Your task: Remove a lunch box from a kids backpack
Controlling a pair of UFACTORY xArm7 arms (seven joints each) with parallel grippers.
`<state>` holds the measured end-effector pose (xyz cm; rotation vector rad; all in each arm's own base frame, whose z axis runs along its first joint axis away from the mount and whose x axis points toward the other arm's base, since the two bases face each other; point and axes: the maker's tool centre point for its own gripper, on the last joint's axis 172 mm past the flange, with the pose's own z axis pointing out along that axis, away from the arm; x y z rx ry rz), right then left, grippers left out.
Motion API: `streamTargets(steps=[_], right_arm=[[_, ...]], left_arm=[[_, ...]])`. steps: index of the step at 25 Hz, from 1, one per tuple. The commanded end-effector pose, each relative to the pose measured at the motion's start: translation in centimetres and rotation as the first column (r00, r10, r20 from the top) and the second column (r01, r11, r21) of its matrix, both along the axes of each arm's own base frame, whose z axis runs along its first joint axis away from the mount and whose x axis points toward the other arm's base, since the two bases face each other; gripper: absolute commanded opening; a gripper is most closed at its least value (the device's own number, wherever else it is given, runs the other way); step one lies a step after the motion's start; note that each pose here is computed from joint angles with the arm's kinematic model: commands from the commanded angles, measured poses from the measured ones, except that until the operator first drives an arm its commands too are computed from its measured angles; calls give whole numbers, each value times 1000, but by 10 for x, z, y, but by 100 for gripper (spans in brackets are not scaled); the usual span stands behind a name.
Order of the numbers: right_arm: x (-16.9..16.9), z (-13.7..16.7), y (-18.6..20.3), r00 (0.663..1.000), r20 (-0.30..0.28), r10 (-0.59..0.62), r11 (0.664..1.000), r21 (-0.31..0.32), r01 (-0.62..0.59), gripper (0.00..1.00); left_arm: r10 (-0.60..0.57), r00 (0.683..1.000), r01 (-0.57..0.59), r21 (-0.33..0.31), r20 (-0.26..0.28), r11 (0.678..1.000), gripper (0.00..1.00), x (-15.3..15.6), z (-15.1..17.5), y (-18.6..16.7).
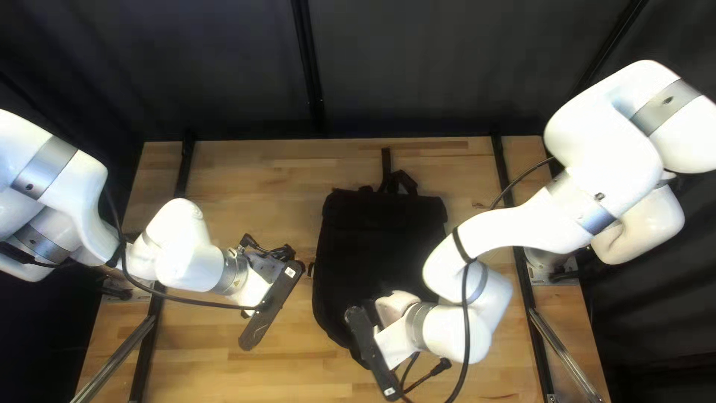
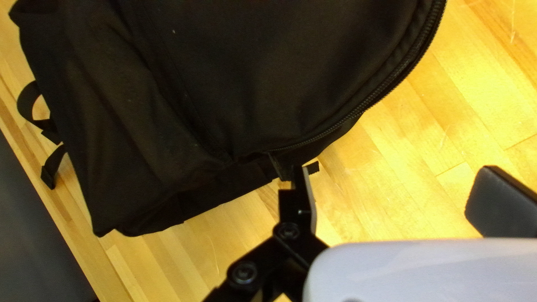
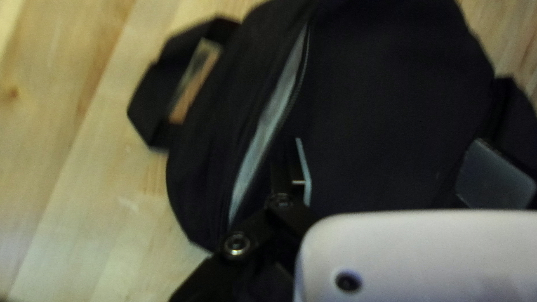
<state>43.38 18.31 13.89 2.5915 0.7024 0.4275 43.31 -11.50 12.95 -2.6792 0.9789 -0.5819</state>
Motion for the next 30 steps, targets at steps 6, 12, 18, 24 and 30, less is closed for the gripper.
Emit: streamTargets(steps=[6, 12, 18, 24, 30], right_arm=[[-16, -30, 10, 998, -30, -52, 999, 10, 52, 100], [-5, -44, 9, 997, -50, -58, 998, 8, 59, 100], [5, -47, 19, 997, -56, -58, 998, 1, 58, 100], [2, -51, 26, 996, -55, -74, 997, -9, 73, 100], [4, -54, 25, 995, -59, -86, 996, -31, 84, 100]], left_arm=[[-2, 1000, 2, -3, 10, 1000, 100, 4, 0, -3], [-2, 1000, 2, -3, 10, 1000, 100, 4, -2, -6], [-4, 1000, 4, -2, 12, 1000, 100, 5, -3, -8], [-5, 1000, 5, -1, 16, 1000, 100, 5, -5, -10], [-5, 1000, 5, -1, 20, 1000, 100, 6, -7, -11]])
